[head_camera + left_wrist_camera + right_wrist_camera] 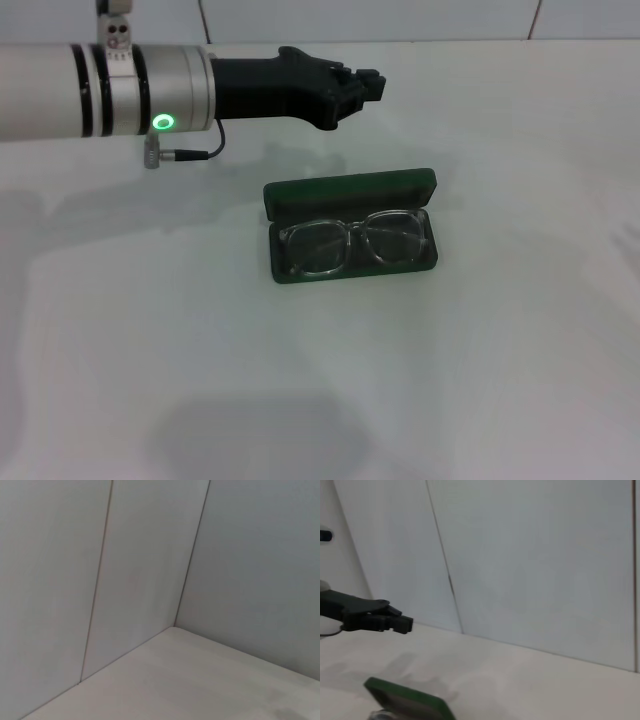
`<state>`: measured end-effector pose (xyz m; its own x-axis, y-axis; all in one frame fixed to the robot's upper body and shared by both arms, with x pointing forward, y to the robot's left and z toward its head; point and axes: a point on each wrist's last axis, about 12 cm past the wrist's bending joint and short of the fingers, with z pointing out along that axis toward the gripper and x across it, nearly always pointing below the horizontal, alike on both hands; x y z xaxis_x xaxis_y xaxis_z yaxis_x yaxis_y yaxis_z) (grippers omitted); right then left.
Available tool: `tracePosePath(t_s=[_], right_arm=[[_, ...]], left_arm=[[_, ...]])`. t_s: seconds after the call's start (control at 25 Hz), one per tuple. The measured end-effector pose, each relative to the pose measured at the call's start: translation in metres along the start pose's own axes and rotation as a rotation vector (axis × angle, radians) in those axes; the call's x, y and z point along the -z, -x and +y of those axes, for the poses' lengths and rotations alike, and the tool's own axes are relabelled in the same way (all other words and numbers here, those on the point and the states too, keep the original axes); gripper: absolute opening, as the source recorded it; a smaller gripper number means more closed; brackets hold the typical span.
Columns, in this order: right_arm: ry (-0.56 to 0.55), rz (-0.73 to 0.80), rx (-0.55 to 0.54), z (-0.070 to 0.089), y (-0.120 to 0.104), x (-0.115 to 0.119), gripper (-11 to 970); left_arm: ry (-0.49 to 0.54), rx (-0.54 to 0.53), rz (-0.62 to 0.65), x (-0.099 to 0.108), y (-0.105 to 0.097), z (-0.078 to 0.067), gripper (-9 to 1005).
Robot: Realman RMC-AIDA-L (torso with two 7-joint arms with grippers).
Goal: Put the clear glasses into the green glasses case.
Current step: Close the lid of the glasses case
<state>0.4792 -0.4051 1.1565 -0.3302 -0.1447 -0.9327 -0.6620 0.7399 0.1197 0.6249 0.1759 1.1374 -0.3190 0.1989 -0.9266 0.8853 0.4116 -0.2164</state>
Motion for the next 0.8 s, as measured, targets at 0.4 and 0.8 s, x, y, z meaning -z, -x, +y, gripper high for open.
tracePosePath(t_s=[0.4, 0.8], right_arm=[[0.345, 0.165, 0.198, 0.034, 0.037, -0.09, 151], [0.429, 0.516, 0.53, 0.086, 0.119, -0.201, 151]], left_arm=[[0.013, 0.022, -0.172, 0.069, 0.007, 0.001, 86], [0.059, 0.091, -0.478, 0.181, -0.007, -0.007, 86]])
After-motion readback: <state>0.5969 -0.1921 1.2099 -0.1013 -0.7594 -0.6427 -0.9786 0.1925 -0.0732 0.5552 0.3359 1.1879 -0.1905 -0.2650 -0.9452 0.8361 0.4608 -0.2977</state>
